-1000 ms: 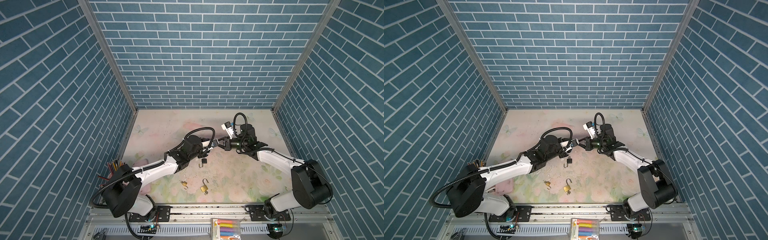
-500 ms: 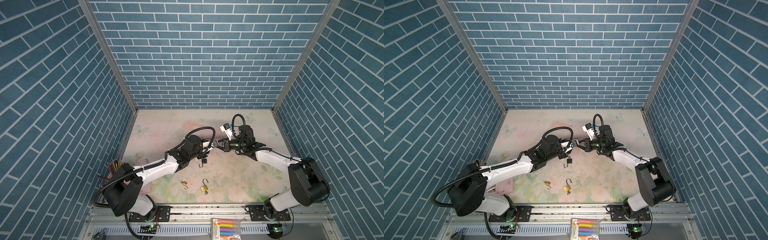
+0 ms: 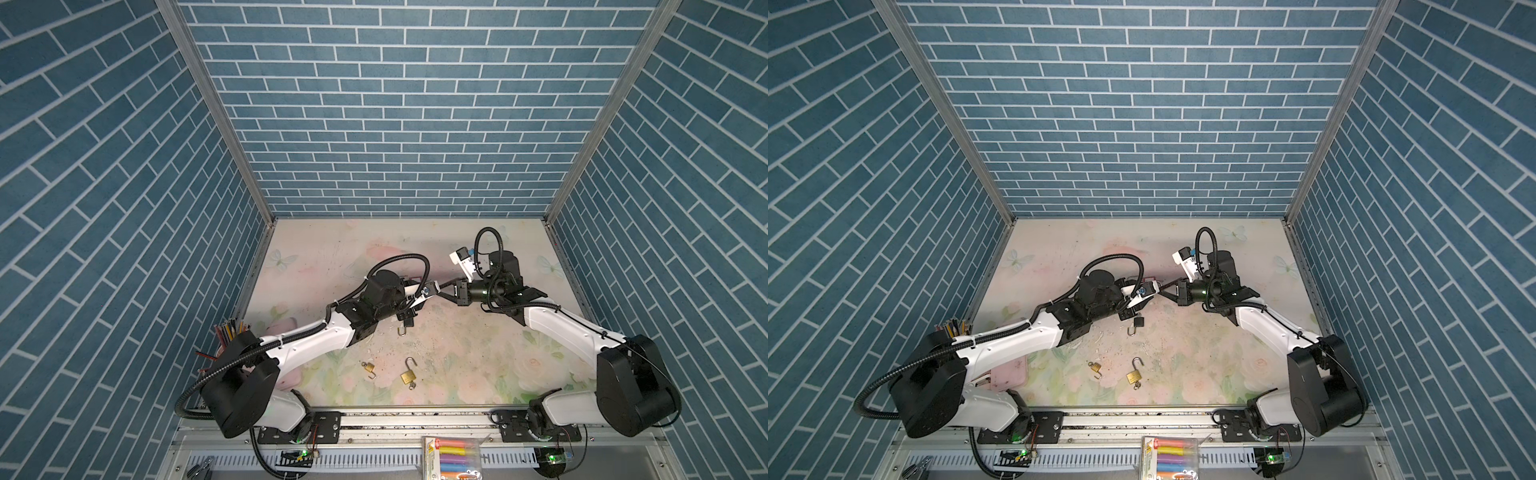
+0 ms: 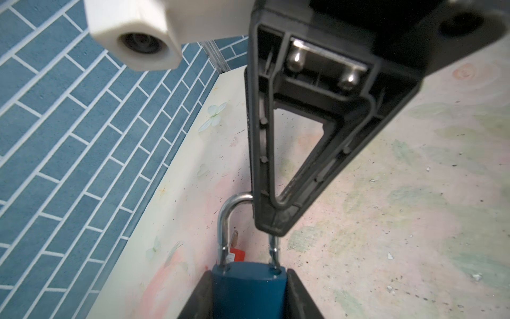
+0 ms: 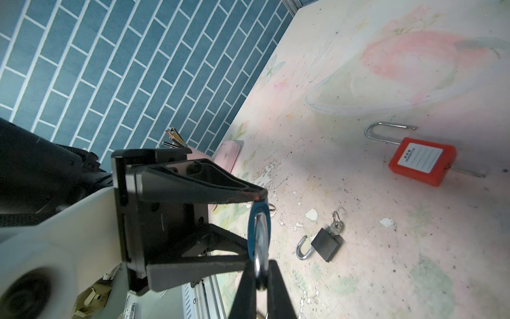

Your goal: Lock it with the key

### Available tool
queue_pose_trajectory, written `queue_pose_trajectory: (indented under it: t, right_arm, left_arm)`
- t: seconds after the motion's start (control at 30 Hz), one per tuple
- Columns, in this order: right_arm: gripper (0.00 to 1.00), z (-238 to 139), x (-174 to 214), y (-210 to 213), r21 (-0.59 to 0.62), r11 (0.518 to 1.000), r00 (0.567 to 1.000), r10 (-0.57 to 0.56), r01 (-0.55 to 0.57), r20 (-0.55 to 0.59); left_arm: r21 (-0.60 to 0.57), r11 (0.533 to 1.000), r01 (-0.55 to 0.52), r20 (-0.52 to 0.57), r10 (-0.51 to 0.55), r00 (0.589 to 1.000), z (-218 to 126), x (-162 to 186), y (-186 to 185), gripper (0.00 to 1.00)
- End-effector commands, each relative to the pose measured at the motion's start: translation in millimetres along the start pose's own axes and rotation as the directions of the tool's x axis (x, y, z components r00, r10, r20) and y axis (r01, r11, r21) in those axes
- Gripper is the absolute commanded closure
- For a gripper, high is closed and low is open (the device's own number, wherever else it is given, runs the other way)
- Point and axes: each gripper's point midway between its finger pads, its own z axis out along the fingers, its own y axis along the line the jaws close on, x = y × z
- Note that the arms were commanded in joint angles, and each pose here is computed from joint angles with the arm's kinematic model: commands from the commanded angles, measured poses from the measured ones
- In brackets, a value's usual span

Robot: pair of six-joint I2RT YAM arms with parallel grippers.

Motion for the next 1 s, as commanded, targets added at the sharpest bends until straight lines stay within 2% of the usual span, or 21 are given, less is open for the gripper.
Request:
queue_pose_trajectory:
  t: [0.0,0.33,0.63,0.8,0.97]
  right_arm:
    - [0.97,-7.7,-2.5,-3.0,0.03,1.0,1.0,-0.007,0.007,0.014]
    - [0.78,-15.9,-11.5,5.3,0.03,0.999,0.999,-0.024,0.023,0.036]
    - [0.69,-16.7,-9.1,6.4,0.017,1.0,1.0,-0.016,0.015,0.021]
    - [0.51,-18.4,-1.3,11.4,-0.003,1.0,1.0,-0.006,0.006,0.001]
    - [0.5,-16.8,6.5,15.0,-0.01,1.0,1.0,-0.002,0.002,-0.019]
  left_arm:
    - [0.106,0.994,-0.017,0.103,0.006,0.995,-8.8,-23.6,-23.0,0.95]
    - [0.141,0.989,-0.055,0.052,0.048,0.997,-10.2,-9.4,-32.7,0.95]
    - [0.132,0.988,-0.084,0.057,0.077,0.995,-15.0,-10.3,-31.1,0.95]
    - [0.108,0.99,-0.088,0.044,0.084,0.996,-12.8,-10.0,-25.5,0.95]
    - [0.095,0.991,-0.097,0.051,0.093,0.994,-12.0,-12.2,-22.3,0.95]
